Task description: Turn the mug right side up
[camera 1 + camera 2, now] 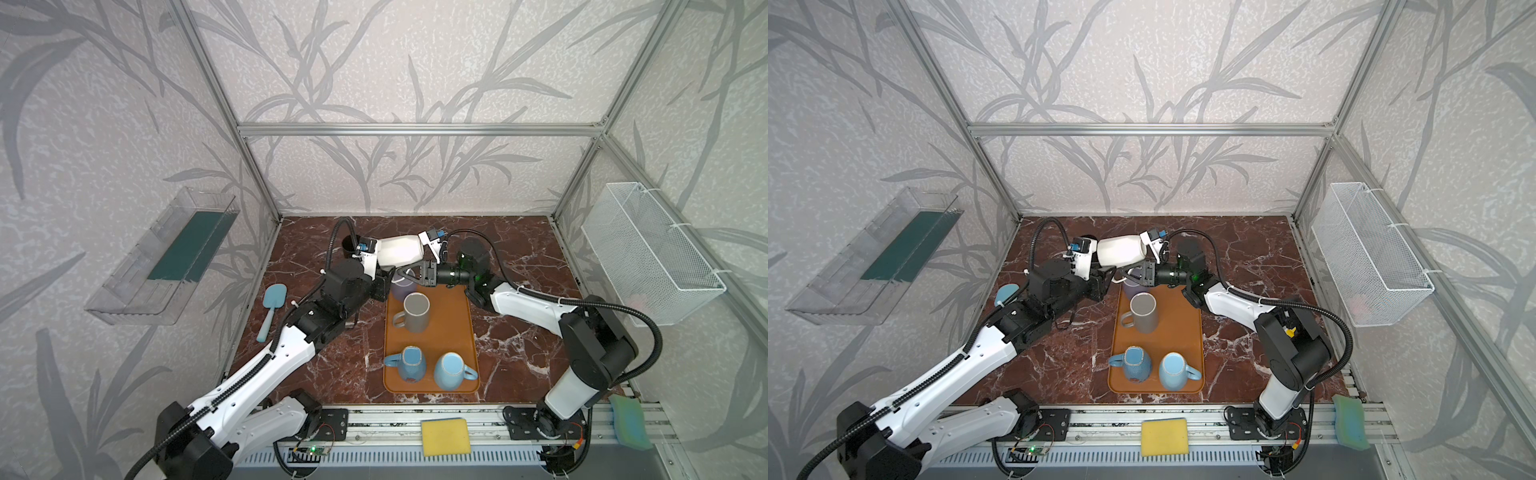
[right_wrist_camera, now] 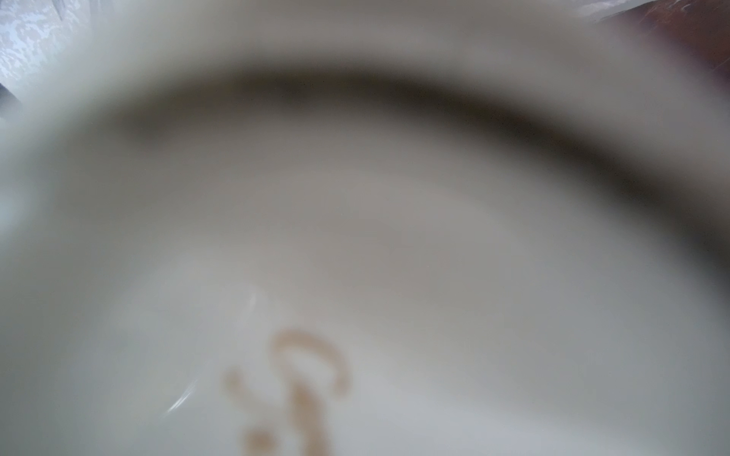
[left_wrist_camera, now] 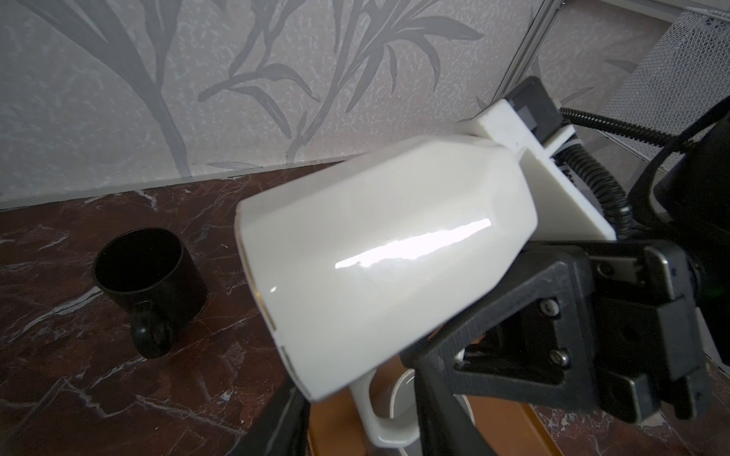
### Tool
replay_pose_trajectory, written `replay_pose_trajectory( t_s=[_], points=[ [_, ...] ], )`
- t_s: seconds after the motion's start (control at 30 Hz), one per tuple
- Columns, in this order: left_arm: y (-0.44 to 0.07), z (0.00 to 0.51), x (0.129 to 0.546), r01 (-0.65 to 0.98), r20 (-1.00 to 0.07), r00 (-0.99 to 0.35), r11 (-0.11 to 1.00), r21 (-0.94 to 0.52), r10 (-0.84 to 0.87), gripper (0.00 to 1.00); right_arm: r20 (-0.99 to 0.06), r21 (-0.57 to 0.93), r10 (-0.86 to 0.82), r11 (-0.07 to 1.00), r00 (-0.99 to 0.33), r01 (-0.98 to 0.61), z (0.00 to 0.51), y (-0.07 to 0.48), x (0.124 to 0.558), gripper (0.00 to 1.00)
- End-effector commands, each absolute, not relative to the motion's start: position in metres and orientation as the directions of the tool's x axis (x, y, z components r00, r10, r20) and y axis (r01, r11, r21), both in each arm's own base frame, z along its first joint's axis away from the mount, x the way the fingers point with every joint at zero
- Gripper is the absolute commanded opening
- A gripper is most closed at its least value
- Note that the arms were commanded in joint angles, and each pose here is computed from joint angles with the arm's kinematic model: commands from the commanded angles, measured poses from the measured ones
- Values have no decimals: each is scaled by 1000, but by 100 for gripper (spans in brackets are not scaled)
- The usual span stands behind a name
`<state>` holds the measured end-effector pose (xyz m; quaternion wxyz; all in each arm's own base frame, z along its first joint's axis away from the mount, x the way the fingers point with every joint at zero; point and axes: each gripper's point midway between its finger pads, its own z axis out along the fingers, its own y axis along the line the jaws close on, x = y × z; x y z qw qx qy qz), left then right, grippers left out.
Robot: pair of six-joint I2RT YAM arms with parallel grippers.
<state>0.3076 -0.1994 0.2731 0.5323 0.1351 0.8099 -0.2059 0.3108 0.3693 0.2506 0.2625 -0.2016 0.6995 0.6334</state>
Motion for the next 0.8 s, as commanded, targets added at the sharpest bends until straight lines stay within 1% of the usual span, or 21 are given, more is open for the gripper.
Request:
replay_pose_trajectory(
  t_s=[0.0, 0.2, 0.37, 0.53, 0.77],
  points=[
    [-205, 314, 303, 480, -942, -330, 849, -222, -60, 45, -697, 717, 73, 51, -713, -695, 271, 370, 309, 0],
    [-204, 305, 300, 477, -906, -418, 832, -285, -71, 51, -717, 696, 77, 27, -693, -717, 278, 366, 310, 0],
    [-210, 310, 296, 534, -862, -491, 737, -414, -129, 57, -733, 677, 84, 0, -675, -736, 288, 359, 313, 0],
    [-210, 311, 299, 544, -810, -555, 654, -525, -189, 57, -745, 663, 97, -5, -660, -749, 298, 355, 319, 0],
    [-209, 303, 305, 533, -778, -595, 626, -569, -201, 57, -758, 646, 117, -9, -642, -763, 310, 347, 327, 0]
  ],
)
